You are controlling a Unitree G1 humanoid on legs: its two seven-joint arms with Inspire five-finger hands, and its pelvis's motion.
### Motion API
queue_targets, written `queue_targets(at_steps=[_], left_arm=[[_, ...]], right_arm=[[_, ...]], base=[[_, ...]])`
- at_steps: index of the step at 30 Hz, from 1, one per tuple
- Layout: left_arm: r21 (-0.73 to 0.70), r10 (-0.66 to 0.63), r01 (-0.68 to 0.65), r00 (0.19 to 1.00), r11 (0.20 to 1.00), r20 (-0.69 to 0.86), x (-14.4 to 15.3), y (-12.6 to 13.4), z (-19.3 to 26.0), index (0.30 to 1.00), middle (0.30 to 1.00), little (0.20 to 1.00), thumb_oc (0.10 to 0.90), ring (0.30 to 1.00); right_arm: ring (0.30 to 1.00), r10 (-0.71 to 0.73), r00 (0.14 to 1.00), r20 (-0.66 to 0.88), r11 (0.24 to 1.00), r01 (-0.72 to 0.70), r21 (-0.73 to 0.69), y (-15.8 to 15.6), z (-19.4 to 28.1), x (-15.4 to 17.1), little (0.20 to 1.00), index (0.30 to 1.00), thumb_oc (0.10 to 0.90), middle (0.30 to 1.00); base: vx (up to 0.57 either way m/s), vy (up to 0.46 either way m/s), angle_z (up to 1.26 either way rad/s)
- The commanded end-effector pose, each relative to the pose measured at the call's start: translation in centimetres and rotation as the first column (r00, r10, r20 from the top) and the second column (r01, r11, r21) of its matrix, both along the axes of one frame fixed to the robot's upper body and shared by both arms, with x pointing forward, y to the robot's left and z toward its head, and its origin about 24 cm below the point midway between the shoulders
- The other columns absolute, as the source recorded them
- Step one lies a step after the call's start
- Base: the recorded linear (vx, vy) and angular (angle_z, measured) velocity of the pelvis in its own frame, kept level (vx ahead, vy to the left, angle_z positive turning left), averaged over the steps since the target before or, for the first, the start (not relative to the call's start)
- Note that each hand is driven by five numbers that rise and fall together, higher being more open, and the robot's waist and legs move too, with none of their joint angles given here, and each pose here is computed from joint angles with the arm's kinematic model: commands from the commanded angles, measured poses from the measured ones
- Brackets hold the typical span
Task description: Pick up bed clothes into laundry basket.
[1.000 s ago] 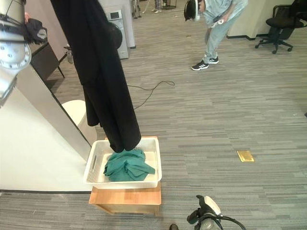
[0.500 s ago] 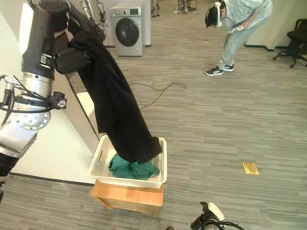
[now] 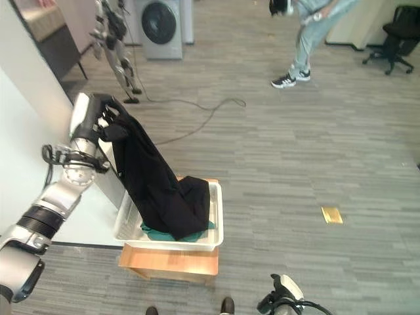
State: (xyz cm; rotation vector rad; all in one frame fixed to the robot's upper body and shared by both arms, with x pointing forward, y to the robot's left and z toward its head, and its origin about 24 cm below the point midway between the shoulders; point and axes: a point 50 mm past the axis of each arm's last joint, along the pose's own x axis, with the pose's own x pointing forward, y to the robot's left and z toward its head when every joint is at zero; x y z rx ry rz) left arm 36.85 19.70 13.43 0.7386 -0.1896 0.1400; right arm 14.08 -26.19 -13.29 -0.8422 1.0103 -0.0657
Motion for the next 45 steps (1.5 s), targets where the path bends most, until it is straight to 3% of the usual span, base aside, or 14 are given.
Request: queue_targets(at_steps=[1,13,18,22,26,30,37,38,39,40,45], left_arm=[[0.029,-0.061,0.055,0.958,0.998,0.281,1.6,-2.0,8.3,0.300,0.300,0.300,0.400,0.300],[-0.073,-0.178,0.199,0.956,0.977,0.232,0.6,-6.0,5.3,0.300,0.300,0.300,0.400,0.300],[-0.278,-0.225,0.250,0.967,0.928,0.117,-0.3,-8.3,1.0,0.300,0.300,0.300,0.400,0.300],[-0.359,-0.276,0.265,0.961,0.895,0.022,-1.8,-10.0,-2.7,0.300,0.300,0.300,0.400,0.300],[-0.359,-0.284,0.231,0.954,0.904,-0.100,-2.8,-10.7,-6.0,0.300,0.300,0.300,0.400,0.300],[-0.322,-0.212,0.154,0.965,0.934,-0.155,-2.1,-10.5,-7.1,0.300,0.300,0.300,0.400,0.300],[-0.230,-0.083,0.048,0.986,0.972,-0.143,0.1,-9.7,-5.8,0.300,0.300,0.300,0.400,0.300],[-0.230,-0.083,0.048,0.986,0.972,-0.142,0.1,-9.7,-5.8,0.561,0.561,0.561,0.574,0.561],[-0.220,-0.070,0.038,0.987,0.975,-0.143,0.4,-9.6,-5.6,0.561,0.561,0.561,0.574,0.561],[-0.214,-0.046,0.015,0.989,0.977,-0.139,0.8,-9.4,-5.2,0.900,0.900,0.900,0.800,0.900],[-0.198,0.010,-0.023,0.997,0.980,-0.071,2.0,-9.3,-2.8,0.900,0.900,0.900,0.800,0.900]], right_arm=[[0.900,0.069,0.992,0.103,0.994,-0.060,-0.087,-0.6,1.7,3.0,0.900,0.900,0.800,0.900],[0.900,0.108,0.986,0.128,0.991,-0.096,-0.097,0.1,1.8,3.2,0.900,0.900,0.800,0.900],[0.900,0.117,0.981,0.157,0.990,-0.102,-0.101,0.8,2.2,4.8,0.900,0.900,0.800,0.900],[0.900,0.119,0.978,0.174,0.990,-0.104,-0.097,1.5,2.4,5.6,0.900,0.900,0.800,0.900],[0.900,0.119,0.973,0.198,0.990,-0.101,-0.100,1.7,2.8,6.4,0.900,0.900,0.800,0.900],[0.900,0.123,0.970,0.209,0.988,-0.100,-0.117,1.9,3.1,7.3,0.900,0.900,0.800,0.900],[0.900,0.151,0.966,0.208,0.982,-0.123,-0.143,2.3,3.2,7.9,0.900,0.900,0.800,0.900],[0.900,0.152,0.966,0.209,0.982,-0.123,-0.144,2.4,3.2,7.9,0.900,0.900,0.800,0.900],[0.900,0.157,0.966,0.206,0.981,-0.129,-0.144,2.5,3.1,7.9,0.900,0.900,0.800,0.900],[0.900,0.162,0.965,0.206,0.981,-0.134,-0.141,2.7,3.1,7.9,0.900,0.900,0.800,0.900],[0.900,0.191,0.961,0.201,0.977,-0.166,-0.133,3.6,2.5,7.3,0.900,0.900,0.800,0.900]], base=[[-0.06,0.032,-0.20],[-0.02,0.018,-0.09],[-0.05,-0.007,-0.01],[-0.04,0.000,-0.03],[-0.01,-0.013,-0.11],[-0.01,-0.008,-0.02],[0.00,0.000,0.00],[0.00,0.000,0.00],[0.00,0.000,0.00],[0.00,0.000,0.00],[0.00,0.000,-0.01]])
